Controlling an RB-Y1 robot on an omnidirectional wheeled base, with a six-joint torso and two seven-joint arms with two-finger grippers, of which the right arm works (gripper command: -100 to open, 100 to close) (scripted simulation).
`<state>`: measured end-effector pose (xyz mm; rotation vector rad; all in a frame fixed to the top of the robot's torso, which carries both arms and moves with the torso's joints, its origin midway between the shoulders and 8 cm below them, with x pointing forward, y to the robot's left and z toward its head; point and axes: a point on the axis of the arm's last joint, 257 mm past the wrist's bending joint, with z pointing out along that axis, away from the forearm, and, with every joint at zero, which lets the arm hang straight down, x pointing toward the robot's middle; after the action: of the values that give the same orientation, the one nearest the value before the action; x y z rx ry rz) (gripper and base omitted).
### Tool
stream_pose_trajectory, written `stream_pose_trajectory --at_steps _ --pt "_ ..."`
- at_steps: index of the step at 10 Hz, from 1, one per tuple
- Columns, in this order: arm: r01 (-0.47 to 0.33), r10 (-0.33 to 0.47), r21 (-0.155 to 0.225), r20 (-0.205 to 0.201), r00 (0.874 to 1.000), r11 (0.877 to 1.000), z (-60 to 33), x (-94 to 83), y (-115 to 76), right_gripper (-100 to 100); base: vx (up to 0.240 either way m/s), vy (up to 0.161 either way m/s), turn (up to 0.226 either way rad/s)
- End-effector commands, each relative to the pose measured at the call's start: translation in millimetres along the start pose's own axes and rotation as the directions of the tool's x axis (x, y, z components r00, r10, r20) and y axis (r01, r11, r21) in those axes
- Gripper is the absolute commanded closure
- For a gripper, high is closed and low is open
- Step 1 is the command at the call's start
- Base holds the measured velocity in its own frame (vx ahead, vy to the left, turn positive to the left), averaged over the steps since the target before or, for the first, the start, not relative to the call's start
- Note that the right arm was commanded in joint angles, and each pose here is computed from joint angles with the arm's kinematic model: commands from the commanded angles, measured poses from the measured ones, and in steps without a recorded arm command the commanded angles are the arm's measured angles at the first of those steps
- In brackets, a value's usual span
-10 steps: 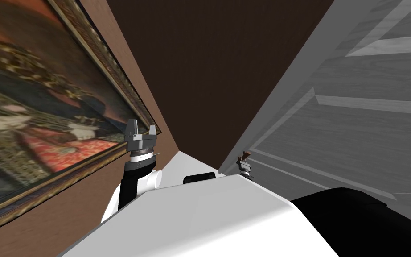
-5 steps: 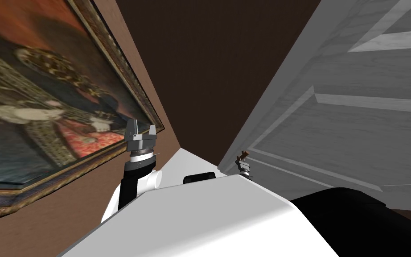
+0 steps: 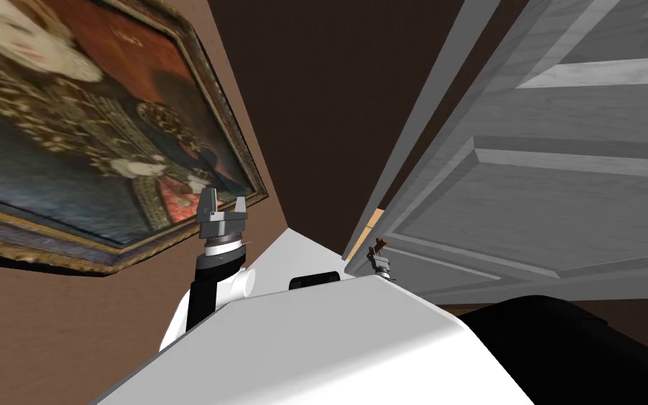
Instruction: Pull the door open
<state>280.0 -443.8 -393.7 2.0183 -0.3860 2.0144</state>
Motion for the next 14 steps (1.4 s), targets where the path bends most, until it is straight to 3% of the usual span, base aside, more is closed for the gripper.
stream_pose_trajectory --at_steps 1,7,8,9,14 --pt "0.001 -0.001 0.02 -0.001 1.0 1.0 -3.0 0.5 -3.1 100 -0.147 0.004 0.072" --pt "0.002 -0.002 0.123 -0.003 1.0 0.992 -20.1 2.0 -18.6 100 -0.224 -0.002 0.087" --pt "0.002 -0.001 0.135 -0.002 1.0 0.991 -22.4 2.1 -20.4 100 -0.246 -0.015 0.088" --pt "0.004 -0.003 0.125 -0.005 1.0 0.992 -18.8 3.2 -19.0 100 -0.107 0.003 0.02" --pt "0.003 -0.002 0.211 -0.003 1.0 0.978 -36.7 1.9 -25.1 100 -0.256 -0.014 0.134"
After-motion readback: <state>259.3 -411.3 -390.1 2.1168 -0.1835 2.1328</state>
